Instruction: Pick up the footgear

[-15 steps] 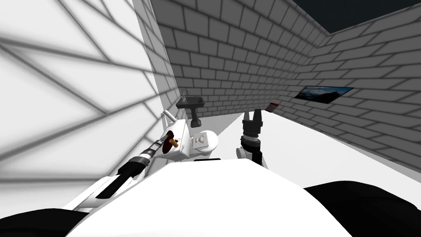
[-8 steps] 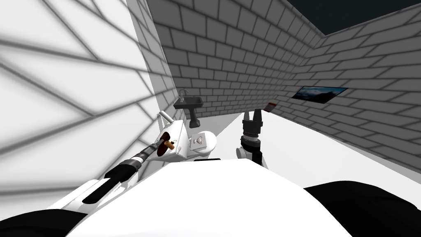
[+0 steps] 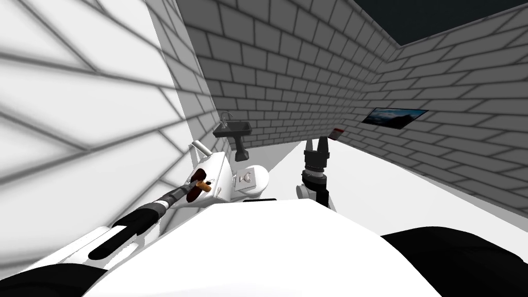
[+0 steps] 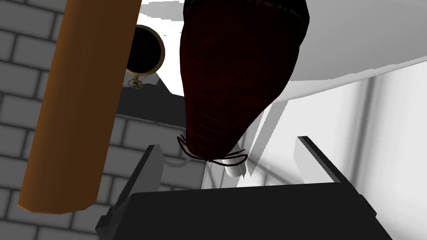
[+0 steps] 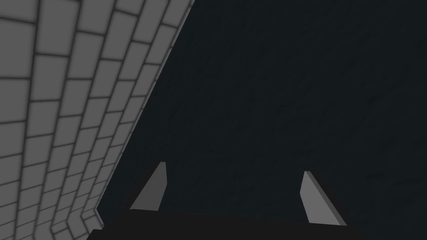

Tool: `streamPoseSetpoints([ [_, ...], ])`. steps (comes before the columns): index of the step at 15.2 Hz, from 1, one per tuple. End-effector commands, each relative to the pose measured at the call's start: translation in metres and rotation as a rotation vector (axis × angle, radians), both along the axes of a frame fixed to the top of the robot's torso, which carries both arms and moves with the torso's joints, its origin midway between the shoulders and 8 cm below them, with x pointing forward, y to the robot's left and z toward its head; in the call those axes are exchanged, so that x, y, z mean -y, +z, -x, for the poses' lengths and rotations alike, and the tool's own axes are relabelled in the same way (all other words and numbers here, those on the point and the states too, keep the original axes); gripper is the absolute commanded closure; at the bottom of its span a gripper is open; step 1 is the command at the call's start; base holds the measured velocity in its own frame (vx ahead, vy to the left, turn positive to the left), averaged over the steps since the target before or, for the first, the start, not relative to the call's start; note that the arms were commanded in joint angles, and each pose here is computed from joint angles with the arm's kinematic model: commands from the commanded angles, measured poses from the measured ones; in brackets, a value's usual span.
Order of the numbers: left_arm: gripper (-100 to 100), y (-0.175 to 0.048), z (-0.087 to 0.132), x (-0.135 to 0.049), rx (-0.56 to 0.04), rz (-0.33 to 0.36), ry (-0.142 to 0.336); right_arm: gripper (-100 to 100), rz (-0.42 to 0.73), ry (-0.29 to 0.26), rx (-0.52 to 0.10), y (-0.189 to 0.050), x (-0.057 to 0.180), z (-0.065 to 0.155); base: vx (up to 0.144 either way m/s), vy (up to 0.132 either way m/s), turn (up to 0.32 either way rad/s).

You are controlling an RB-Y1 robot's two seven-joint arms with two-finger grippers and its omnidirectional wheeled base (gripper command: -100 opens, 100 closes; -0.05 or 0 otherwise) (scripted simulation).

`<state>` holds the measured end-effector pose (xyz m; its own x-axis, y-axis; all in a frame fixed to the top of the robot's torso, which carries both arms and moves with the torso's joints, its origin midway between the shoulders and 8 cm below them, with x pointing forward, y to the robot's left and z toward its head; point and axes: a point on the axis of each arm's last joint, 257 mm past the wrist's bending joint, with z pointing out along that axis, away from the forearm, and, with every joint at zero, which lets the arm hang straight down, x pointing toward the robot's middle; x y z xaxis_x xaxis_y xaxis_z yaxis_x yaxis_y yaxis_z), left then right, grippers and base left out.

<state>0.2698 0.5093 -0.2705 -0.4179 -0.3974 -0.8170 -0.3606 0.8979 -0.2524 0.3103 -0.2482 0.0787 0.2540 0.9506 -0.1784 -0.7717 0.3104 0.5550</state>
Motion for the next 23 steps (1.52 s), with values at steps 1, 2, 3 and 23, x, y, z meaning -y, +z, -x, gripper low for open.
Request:
streamPoseSetpoints([
  [1, -100, -0.006, 0.011, -0.016, -0.056, -0.059, 0.008, 0, 0.0, 0.0, 0.0, 0.0, 0.0, 0.0, 0.068, -0.075, -0.051],
  [2, -100, -0.007, 0.015, -0.023, -0.08, -0.083, 0.011, 0, 0.0, 0.0, 0.0, 0.0, 0.0, 0.0, 0.077, -0.074, -0.057],
  [3, -100, -0.009, 0.019, -0.029, -0.101, -0.105, 0.012, 0, 0.0, 0.0, 0.0, 0.0, 0.0, 0.0, 0.068, -0.084, -0.064],
  [23, 100, -0.025, 0.026, -0.089, -0.161, -0.149, 0.118, 0, 0.0, 0.0, 0.0, 0.0, 0.0, 0.0, -0.025, -0.027, -0.093],
])
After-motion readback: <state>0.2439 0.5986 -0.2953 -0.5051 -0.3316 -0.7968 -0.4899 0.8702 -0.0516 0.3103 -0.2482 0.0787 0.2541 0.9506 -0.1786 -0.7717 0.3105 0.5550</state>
